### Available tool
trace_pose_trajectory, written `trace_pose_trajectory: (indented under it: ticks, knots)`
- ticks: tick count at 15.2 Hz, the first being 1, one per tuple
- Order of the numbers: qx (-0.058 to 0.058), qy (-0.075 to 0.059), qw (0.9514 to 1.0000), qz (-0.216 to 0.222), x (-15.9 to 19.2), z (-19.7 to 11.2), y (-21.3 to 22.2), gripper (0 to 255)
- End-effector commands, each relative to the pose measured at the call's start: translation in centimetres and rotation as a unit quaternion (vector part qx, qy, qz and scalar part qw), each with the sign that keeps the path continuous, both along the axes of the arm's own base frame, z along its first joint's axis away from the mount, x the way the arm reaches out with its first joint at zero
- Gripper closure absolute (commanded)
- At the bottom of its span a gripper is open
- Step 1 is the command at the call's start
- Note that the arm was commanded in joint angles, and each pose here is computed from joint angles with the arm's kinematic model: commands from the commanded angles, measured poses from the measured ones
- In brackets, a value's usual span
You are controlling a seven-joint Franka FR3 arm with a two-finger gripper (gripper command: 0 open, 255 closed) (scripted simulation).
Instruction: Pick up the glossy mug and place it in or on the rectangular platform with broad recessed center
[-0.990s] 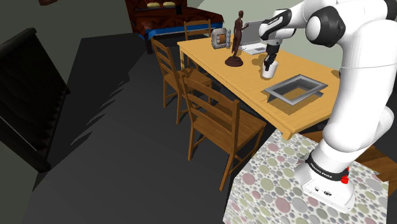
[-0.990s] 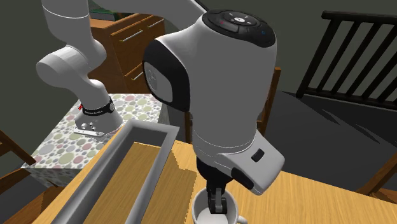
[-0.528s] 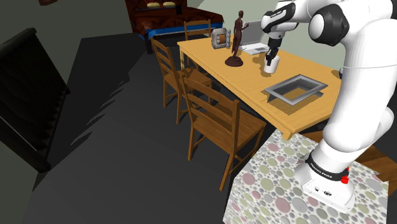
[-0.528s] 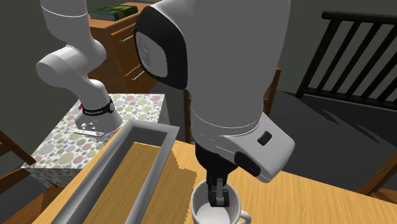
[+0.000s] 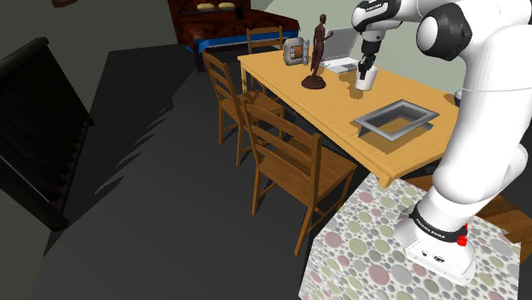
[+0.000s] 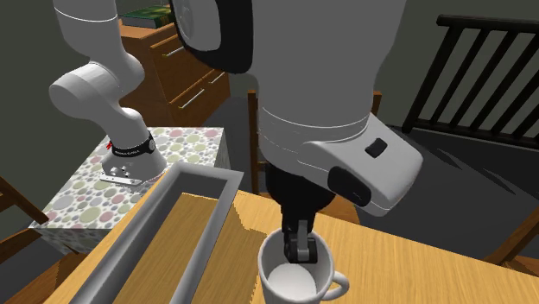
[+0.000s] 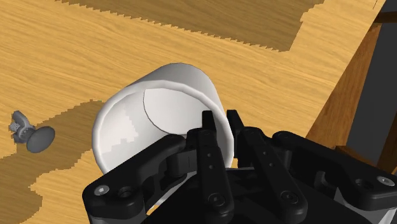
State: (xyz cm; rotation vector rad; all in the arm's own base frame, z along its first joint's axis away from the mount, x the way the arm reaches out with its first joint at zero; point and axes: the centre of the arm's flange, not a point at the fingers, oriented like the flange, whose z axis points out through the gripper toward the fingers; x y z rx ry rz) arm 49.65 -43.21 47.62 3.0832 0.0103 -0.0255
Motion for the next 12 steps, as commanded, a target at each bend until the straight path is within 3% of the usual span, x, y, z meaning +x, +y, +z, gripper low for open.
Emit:
trace_pose_trajectory:
  ticks: [1, 8, 12]
  knots:
    - [0.0, 0.0, 1.0, 0.0, 0.0, 1.0, 0.0, 255]
    - [0.0, 0.0, 1.0, 0.0, 0.0, 4.5, 0.0, 255]
    - [0.0, 0.0, 1.0, 0.0, -4.7, 5.0, 2.4, 255]
